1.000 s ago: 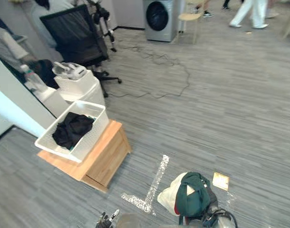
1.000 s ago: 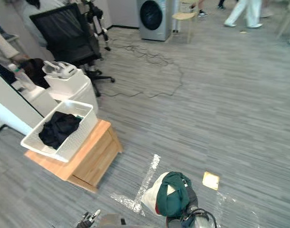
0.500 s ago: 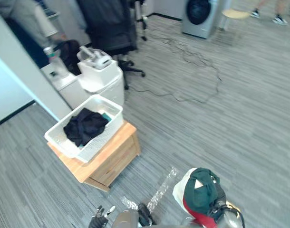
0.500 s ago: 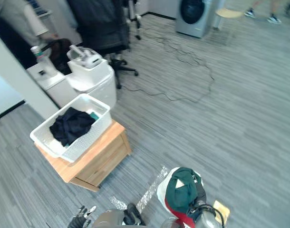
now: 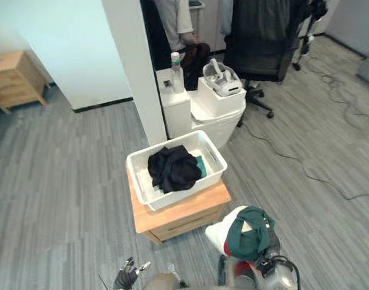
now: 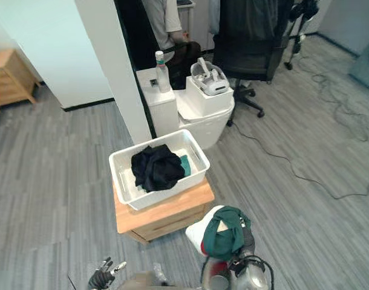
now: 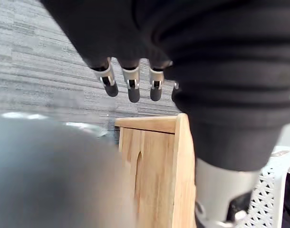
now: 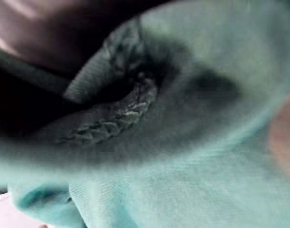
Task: Tidy the bed and pick cloth on bed and put in laundry
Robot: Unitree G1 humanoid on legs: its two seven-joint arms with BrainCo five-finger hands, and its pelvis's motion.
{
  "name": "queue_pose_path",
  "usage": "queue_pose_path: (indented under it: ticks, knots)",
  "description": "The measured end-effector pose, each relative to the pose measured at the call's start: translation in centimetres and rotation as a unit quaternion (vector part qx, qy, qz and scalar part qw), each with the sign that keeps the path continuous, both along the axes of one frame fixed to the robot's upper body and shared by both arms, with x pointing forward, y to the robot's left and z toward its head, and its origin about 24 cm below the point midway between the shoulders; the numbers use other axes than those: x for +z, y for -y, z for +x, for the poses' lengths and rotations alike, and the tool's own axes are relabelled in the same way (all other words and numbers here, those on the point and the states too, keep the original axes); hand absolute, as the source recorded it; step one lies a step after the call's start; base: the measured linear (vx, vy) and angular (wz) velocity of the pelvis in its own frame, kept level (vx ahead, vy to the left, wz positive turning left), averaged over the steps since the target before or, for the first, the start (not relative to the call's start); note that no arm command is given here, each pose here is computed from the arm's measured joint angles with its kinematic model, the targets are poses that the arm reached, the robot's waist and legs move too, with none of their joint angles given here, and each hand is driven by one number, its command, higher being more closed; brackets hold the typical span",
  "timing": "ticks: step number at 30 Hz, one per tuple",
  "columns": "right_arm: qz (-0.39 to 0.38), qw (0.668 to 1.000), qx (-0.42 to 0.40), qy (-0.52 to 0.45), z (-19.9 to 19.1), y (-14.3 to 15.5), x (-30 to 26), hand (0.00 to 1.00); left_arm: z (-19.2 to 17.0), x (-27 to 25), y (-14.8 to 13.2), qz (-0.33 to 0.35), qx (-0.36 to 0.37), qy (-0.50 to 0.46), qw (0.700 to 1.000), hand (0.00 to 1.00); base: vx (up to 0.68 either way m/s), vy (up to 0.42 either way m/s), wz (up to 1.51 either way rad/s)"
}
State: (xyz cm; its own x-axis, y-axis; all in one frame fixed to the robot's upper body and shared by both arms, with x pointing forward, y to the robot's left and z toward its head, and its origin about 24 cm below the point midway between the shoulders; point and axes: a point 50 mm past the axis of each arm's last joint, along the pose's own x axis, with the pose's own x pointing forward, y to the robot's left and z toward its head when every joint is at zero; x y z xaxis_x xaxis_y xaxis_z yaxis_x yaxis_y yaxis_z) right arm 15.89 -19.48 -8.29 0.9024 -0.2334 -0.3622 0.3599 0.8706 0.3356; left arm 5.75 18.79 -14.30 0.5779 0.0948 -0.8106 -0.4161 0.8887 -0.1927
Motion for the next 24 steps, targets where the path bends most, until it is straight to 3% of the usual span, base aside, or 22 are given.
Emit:
queue_pose_path:
  ticks: [5,8,13,17,20,24]
  knots:
    - [-0.023,0.997,-0.074,0.029,0.3,2.3,1.2,1.0,0.5,0.2,-0.8,0.016,-0.037,0.01,0.999,0.0,0.19,0.118,-0.7]
    - [-0.054,0.985,-0.091,0.134,1.5,4.1,5.7,1.0,1.8,0.4,-1.4,0.029,-0.074,0.011,0.997,0.0,0.14,0.129,0.06]
    - [-0.162,0.945,0.013,0.282,4.8,3.4,13.0,1.0,2.9,0.3,-0.1,0.008,-0.116,0.015,0.993,0.0,0.05,0.103,0.18]
    - [-0.224,0.877,0.103,0.413,8.3,2.3,19.8,1.0,2.9,0.3,-0.2,-0.001,-0.115,0.014,0.993,0.0,-0.02,0.069,0.08]
    - [-0.246,0.834,0.164,0.465,9.9,1.0,23.5,1.0,2.7,0.0,-0.4,-0.02,-0.096,0.009,0.995,0.0,-0.07,0.055,0.15]
    - [-0.24,0.807,0.261,0.473,11.4,-2.3,25.3,1.0,2.6,-0.2,-0.6,-0.028,-0.085,0.006,0.996,0.0,-0.06,0.008,0.16]
